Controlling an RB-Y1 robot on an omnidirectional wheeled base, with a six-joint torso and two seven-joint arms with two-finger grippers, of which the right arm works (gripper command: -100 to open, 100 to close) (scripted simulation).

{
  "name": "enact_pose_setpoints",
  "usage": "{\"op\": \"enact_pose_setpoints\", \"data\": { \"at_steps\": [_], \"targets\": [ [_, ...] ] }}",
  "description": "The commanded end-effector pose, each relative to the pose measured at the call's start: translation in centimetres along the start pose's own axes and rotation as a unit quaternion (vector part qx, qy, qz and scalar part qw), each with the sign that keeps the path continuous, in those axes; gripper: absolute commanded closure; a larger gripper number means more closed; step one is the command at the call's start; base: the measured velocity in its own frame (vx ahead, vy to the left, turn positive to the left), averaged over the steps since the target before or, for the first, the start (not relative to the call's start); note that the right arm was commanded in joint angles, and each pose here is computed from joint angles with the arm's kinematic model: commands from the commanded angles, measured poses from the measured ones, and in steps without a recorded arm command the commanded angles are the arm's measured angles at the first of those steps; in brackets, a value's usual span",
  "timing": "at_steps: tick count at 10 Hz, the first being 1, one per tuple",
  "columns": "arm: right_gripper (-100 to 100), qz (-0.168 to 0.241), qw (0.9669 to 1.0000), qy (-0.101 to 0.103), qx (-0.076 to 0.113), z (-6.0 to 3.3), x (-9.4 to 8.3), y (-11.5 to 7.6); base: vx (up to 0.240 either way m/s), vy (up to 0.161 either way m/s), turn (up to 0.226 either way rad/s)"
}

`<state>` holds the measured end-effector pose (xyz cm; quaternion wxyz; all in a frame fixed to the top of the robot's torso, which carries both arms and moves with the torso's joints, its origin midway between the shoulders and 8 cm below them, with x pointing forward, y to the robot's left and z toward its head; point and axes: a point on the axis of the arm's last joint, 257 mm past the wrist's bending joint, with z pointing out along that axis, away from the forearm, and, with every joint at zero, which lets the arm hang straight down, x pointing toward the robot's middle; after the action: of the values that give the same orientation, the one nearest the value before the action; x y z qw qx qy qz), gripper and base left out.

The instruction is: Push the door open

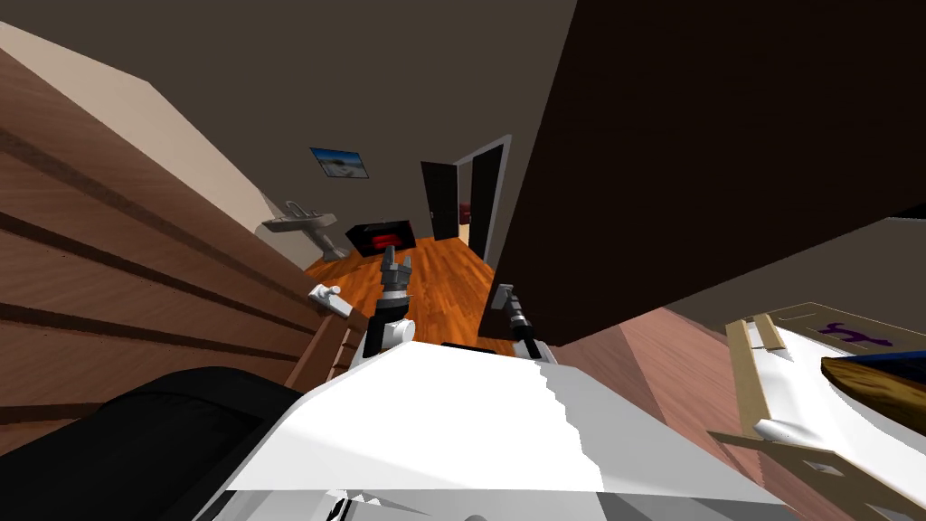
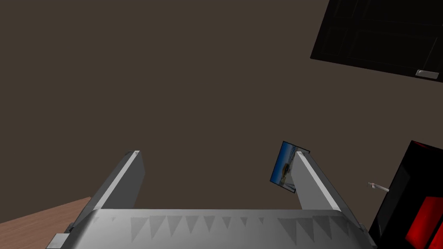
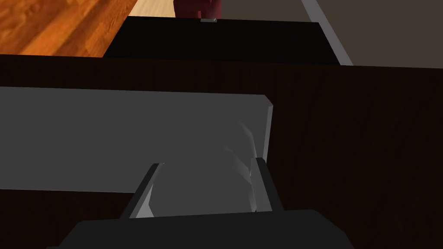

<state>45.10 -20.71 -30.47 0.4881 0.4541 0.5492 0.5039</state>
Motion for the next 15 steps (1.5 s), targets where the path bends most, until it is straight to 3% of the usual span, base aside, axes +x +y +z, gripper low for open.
{"op": "enact_pose_setpoints", "data": {
  "at_steps": [1,7,8,15],
  "targets": [
    [100,-0.006,0.9999,-0.016,0.000,0.05,-2.0,0.2,0.147,0.097,-0.070],
    [100,-0.008,0.9984,-0.055,0.000,0.20,-6.2,0.2,0.172,0.089,-0.101],
    [-100,-0.003,0.9989,-0.047,0.001,-0.06,-5.2,0.1,-0.023,0.099,-0.096],
    [-100,0.033,0.9985,-0.044,-0.005,-0.73,-2.7,0.6,-0.207,0.032,-0.040]
  ]
}}
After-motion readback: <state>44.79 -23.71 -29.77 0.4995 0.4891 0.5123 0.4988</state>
